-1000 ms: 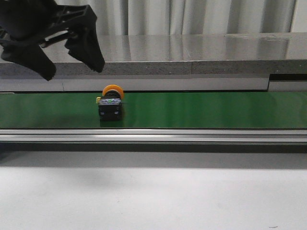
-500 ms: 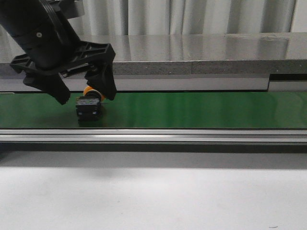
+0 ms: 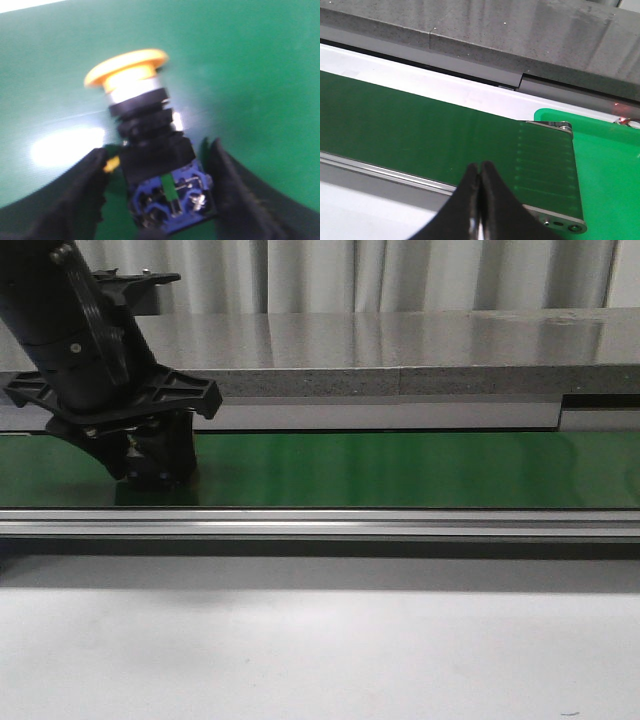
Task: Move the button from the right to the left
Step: 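Lift the button off the belt with the left gripper toward the blue tray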
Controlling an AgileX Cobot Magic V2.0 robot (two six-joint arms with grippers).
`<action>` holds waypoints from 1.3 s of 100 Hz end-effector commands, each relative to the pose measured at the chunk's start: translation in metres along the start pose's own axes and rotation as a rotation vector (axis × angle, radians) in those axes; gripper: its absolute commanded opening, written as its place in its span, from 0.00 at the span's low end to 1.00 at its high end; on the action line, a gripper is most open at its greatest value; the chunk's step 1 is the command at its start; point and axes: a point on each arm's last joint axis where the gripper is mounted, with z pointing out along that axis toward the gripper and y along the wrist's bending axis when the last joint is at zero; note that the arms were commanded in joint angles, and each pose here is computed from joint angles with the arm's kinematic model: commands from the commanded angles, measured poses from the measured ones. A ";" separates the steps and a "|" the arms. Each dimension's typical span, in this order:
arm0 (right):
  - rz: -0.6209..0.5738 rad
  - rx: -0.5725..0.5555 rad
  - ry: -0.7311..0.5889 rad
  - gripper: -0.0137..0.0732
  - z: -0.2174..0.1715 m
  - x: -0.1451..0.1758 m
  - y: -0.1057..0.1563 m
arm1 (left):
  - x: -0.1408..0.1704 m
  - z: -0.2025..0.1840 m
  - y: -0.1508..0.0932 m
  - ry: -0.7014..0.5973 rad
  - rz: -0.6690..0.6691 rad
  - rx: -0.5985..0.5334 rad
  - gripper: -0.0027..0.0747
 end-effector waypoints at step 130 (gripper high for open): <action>0.000 0.031 -0.098 0.08 -0.003 -0.015 -0.003 | 0.042 -0.108 0.192 -0.156 -0.242 -0.430 0.24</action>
